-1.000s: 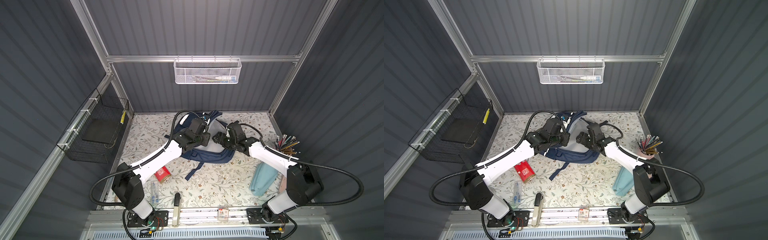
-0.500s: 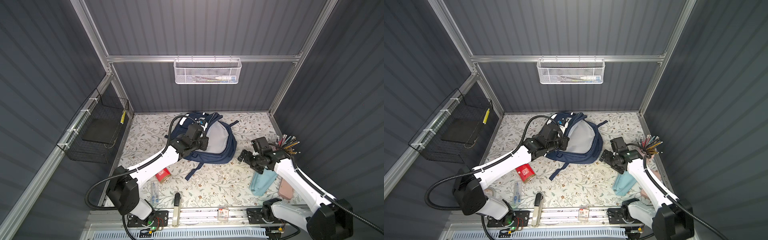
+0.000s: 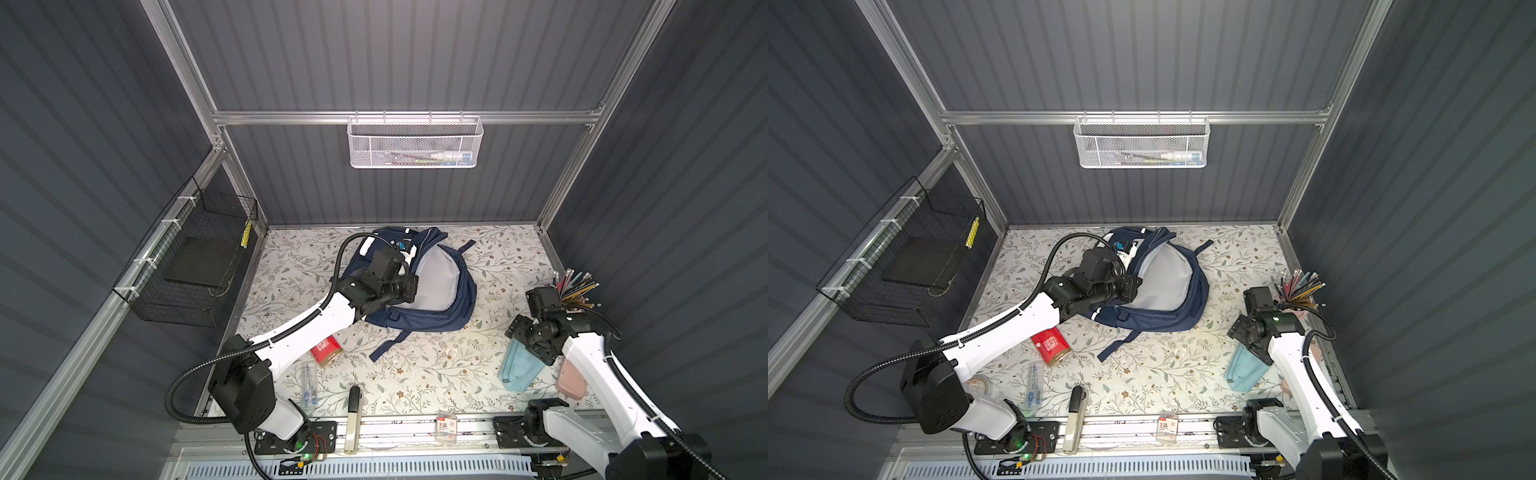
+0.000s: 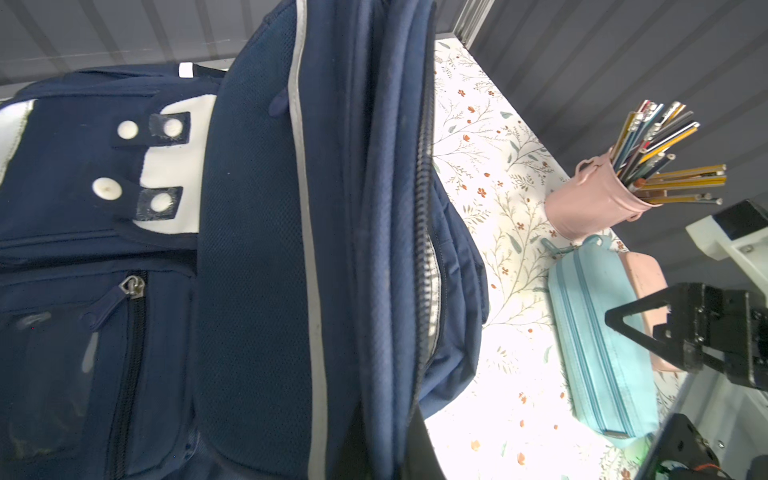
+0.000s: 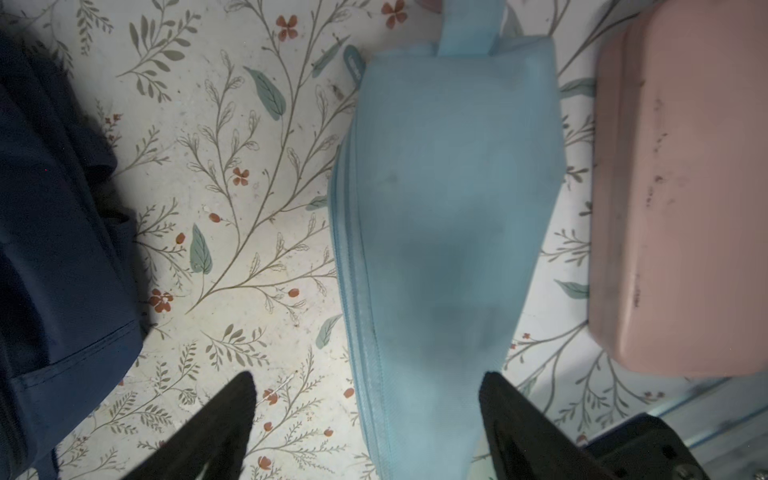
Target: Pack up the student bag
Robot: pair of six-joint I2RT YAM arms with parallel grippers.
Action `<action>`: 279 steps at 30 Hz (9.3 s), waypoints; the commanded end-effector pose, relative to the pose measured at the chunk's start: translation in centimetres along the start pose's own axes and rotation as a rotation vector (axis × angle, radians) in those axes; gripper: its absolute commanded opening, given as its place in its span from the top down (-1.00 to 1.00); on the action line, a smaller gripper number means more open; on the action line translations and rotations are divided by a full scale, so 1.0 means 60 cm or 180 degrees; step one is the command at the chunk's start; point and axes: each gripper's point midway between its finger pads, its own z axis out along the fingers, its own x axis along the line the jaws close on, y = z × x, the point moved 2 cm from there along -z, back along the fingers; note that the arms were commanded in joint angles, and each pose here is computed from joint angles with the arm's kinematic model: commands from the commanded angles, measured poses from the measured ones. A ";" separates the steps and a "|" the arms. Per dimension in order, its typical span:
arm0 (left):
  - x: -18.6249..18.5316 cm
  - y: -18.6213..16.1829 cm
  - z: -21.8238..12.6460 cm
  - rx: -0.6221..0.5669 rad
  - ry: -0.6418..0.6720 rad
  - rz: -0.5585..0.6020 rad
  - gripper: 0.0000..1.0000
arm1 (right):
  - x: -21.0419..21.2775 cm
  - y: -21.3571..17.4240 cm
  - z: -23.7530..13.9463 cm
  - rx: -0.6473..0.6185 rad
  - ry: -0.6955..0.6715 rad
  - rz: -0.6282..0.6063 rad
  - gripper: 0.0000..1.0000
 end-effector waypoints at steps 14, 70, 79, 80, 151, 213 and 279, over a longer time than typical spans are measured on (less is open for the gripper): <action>-0.048 0.033 -0.035 -0.0169 -0.0450 -0.0061 1.00 | -0.011 -0.014 0.065 0.0336 -0.0252 -0.0202 0.25; -0.026 0.030 -0.044 -0.0030 -0.0184 0.0243 1.00 | 0.108 -0.015 -0.039 0.0225 0.0662 -0.0640 1.00; -0.044 0.071 -0.063 -0.0164 -0.0358 0.0297 1.00 | 0.312 0.052 -0.150 -0.0325 0.2393 -0.0726 1.00; -0.042 0.068 -0.062 -0.0136 -0.0361 0.0305 1.00 | 0.334 0.056 -0.152 -0.0356 0.2440 -0.0776 1.00; 0.050 0.085 -0.072 -0.0085 -0.0667 -0.0278 1.00 | 0.425 -0.051 0.077 0.0494 0.1562 -0.1930 -0.36; 0.216 -0.164 -0.293 0.1090 0.2164 -0.1416 -0.95 | 0.553 -0.402 -0.078 0.0322 0.2931 -0.2907 -0.94; 0.230 -0.463 -0.169 0.0764 0.2260 -0.3640 0.01 | 0.527 -0.312 -0.063 0.1023 0.3692 -0.2286 -0.89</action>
